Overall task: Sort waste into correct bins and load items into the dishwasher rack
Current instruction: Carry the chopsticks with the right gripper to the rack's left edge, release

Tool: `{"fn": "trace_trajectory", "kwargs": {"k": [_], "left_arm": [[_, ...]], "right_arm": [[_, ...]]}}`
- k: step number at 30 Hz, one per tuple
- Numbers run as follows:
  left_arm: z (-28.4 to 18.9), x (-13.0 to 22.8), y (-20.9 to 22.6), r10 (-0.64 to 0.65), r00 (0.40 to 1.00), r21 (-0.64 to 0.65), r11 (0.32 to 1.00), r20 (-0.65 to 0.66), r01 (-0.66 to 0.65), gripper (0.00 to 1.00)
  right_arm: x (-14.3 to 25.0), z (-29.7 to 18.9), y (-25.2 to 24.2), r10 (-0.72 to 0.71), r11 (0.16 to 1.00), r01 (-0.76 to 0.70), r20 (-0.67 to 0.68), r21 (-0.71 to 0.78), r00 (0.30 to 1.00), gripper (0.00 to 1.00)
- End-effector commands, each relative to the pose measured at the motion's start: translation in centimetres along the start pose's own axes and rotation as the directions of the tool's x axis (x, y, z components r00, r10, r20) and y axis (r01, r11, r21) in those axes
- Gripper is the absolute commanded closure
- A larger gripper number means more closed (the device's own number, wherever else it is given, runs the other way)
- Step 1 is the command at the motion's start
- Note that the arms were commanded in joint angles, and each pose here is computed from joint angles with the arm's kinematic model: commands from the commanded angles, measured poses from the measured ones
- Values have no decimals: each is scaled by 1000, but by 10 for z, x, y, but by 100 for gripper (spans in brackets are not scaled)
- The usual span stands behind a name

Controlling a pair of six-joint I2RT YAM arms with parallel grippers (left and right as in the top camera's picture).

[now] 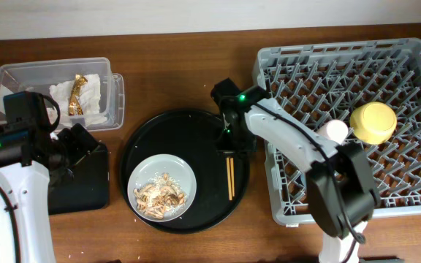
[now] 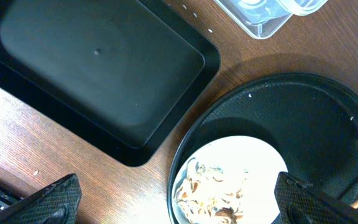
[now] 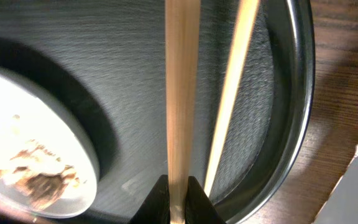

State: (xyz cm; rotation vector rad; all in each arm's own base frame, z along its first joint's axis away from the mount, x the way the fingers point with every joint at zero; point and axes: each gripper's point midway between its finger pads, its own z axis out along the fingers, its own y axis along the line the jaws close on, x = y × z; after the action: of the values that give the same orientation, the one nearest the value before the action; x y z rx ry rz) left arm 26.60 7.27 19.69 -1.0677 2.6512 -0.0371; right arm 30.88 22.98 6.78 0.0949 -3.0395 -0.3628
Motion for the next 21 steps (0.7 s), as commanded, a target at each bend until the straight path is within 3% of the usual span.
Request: {"fn": "trace_trajectory", "kwargs": {"k": [1, 7, 12, 15, 21], "left_arm": [[1, -1, 2, -17, 1000, -8, 1000, 2, 17, 1], [1, -1, 2, -17, 1000, -8, 1000, 2, 17, 1], [1, -1, 2, -17, 1000, -8, 1000, 2, 17, 1], [1, -1, 2, -17, 1000, -8, 1000, 2, 17, 1], [1, -1, 2, -17, 1000, -8, 1000, 2, 17, 1]], "right_arm": [[3, -11, 8, -30, 999, 30, 11, -40, 1000, 96], [-17, -53, -7, -47, 999, 49, 84, -21, 995, 96], [-59, -151, -93, -23, 994, -4, 245, 111, 969, 96], [-74, -161, -127, -130, 984, 91, 272, 152, 954, 96], [-90, -151, -133, -115, 992, 94, 308, 82, 944, 96]]}}
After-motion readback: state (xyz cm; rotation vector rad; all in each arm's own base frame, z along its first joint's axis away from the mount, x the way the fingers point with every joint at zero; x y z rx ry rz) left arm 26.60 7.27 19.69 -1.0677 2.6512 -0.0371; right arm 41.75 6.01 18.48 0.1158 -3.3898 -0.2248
